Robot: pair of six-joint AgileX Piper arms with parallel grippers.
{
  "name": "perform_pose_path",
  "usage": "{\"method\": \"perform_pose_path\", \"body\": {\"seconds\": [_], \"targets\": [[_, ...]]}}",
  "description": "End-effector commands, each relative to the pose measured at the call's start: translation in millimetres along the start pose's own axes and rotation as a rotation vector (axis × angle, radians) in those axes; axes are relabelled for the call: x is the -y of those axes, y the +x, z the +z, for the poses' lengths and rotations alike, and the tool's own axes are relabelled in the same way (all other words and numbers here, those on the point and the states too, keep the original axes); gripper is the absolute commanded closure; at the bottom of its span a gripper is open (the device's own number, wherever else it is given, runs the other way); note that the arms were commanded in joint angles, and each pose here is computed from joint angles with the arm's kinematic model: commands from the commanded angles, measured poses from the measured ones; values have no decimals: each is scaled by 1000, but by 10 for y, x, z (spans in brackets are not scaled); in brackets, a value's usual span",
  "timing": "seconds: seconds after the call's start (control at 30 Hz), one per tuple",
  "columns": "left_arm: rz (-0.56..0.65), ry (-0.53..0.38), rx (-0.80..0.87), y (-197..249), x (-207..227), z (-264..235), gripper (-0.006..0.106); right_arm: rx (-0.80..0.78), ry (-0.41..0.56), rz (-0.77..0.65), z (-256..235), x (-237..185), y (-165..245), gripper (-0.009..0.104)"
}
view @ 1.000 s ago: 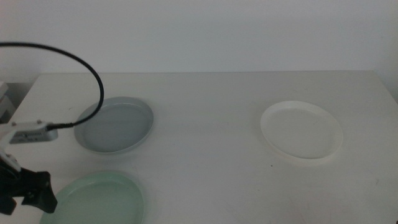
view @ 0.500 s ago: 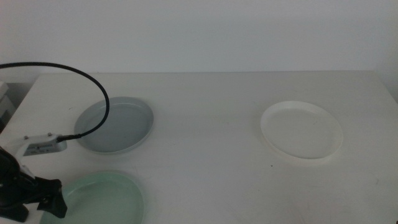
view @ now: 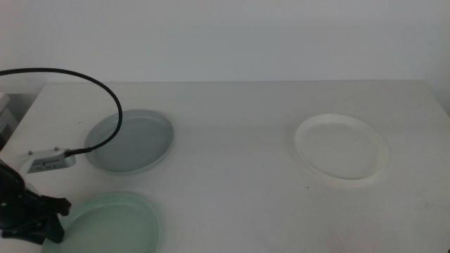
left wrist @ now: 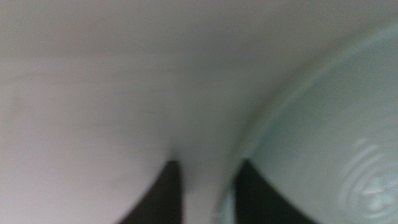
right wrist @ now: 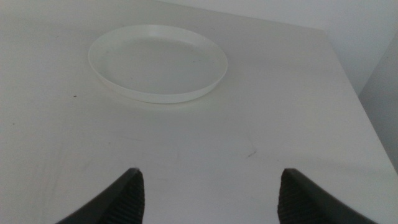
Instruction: Stack the three bowls on top of each other.
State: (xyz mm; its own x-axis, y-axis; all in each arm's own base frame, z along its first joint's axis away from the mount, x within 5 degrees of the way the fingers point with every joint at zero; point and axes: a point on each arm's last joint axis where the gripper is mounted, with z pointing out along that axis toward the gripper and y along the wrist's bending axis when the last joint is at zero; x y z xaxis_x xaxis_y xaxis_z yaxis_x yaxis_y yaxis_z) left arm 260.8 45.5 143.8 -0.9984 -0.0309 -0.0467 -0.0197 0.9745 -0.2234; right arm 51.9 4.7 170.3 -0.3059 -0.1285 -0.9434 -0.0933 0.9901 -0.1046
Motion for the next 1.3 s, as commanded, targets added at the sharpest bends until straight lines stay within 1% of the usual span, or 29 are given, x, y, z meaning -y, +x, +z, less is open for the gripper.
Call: {"method": "perform_pose_path", "body": {"seconds": [0.0, 0.03, 0.17, 0.23, 0.33, 0.47, 0.63, 0.7, 0.77, 0.93, 1.1, 1.27], "targets": [[-35, 45, -28, 26, 37, 52, 91, 102, 26, -12, -24, 20, -84, 40], [-35, 47, -31, 29, 38, 52, 100, 102, 26, -12, -24, 20, -84, 40], [-40, 40, -28, 21, 32, 48, 100, 102, 26, -12, -24, 20, -84, 40], [-76, 52, -37, 43, 57, 6, 100, 102, 26, -12, -24, 20, -84, 40], [-87, 80, -18, 75, 124, -123, 100, 102, 26, -12, -24, 20, -84, 40], [-111, 141, 102, 98, 274, -426, 100, 102, 26, -12, -24, 20, -84, 40], [-139, 270, 241, 74, 505, -894, 100, 102, 26, -12, -24, 20, -84, 40], [-114, 296, 266, 50, 619, -1023, 100, 102, 26, -12, -24, 20, -84, 40], [-84, 300, 279, -5, 749, -1115, 100, 102, 26, -12, -24, 20, -84, 40], [-4, 264, 304, -153, 1184, -1208, 100, 102, 26, -12, -24, 20, -84, 40], [60, 283, 267, -324, 1576, -1111, 100, 102, 26, -12, -24, 20, -84, 40], [134, 306, 209, -491, 1993, -842, 100, 102, 26, -12, -24, 20, -84, 40]]}}
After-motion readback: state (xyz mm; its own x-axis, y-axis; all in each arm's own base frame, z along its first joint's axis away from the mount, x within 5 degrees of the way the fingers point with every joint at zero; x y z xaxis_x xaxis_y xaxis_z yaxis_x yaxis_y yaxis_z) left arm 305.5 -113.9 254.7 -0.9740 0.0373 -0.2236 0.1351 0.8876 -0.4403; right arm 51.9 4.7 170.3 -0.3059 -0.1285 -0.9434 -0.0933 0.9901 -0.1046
